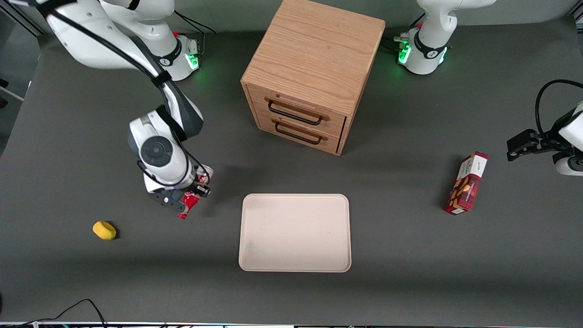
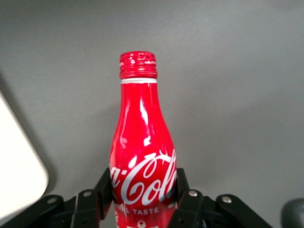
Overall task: Place coke bottle on tray
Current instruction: 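Lift the gripped Coca-Cola bottle upright off the table with the right gripper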
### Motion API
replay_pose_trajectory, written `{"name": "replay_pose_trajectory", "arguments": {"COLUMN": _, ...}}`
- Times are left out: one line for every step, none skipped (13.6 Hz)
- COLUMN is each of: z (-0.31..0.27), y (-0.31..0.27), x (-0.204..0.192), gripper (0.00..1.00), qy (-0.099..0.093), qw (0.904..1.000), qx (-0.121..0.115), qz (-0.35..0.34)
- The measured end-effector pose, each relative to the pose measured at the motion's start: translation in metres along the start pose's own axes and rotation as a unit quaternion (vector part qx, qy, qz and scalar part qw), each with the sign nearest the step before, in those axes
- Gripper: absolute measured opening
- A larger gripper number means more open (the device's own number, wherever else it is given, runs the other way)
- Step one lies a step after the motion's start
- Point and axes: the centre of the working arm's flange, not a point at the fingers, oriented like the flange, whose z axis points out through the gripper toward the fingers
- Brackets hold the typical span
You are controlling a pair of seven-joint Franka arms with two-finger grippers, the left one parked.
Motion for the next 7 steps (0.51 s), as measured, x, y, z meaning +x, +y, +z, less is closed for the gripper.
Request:
{"name": "replay_pose_trajectory", "arguments": {"z": -0.03, "y": 0.008, "x": 0.001, "gripper": 0.55, "qy": -0.014, "qw": 0.9999, "qx": 0.007, "qz": -0.006}}
{"name": "replay_pose_trajectory", "arguments": {"z": -0.06, "y": 0.018, "x": 0.001, "gripper": 0.55, "qy": -0.028, "qw": 0.9994, "qx": 0.014, "qz": -0.017}}
{"name": "replay_pose_trajectory", "arguments": {"z": -0.09, "y": 0.028, "x": 0.001, "gripper": 0.55, "qy": -0.035, "qw": 0.9988, "qx": 0.015, "qz": -0.031}}
{"name": "replay_pose_trajectory", "arguments": {"z": -0.119, "y": 0.04, "x": 0.002, "gripper": 0.55, "qy": -0.04, "qw": 0.9981, "qx": 0.015, "qz": -0.044}}
{"name": "replay_pose_trajectory", "arguments": {"z": -0.147, "y": 0.052, "x": 0.003, "gripper": 0.55, "qy": -0.048, "qw": 0.997, "qx": 0.015, "qz": -0.058}}
{"name": "replay_pose_trajectory", "arguments": {"z": -0.175, "y": 0.064, "x": 0.005, "gripper": 0.55, "qy": -0.06, "qw": 0.9952, "qx": 0.017, "qz": -0.076}}
{"name": "replay_pose_trajectory", "arguments": {"z": -0.202, "y": 0.076, "x": 0.008, "gripper": 0.55, "qy": -0.07, "qw": 0.9926, "qx": 0.021, "qz": -0.097}}
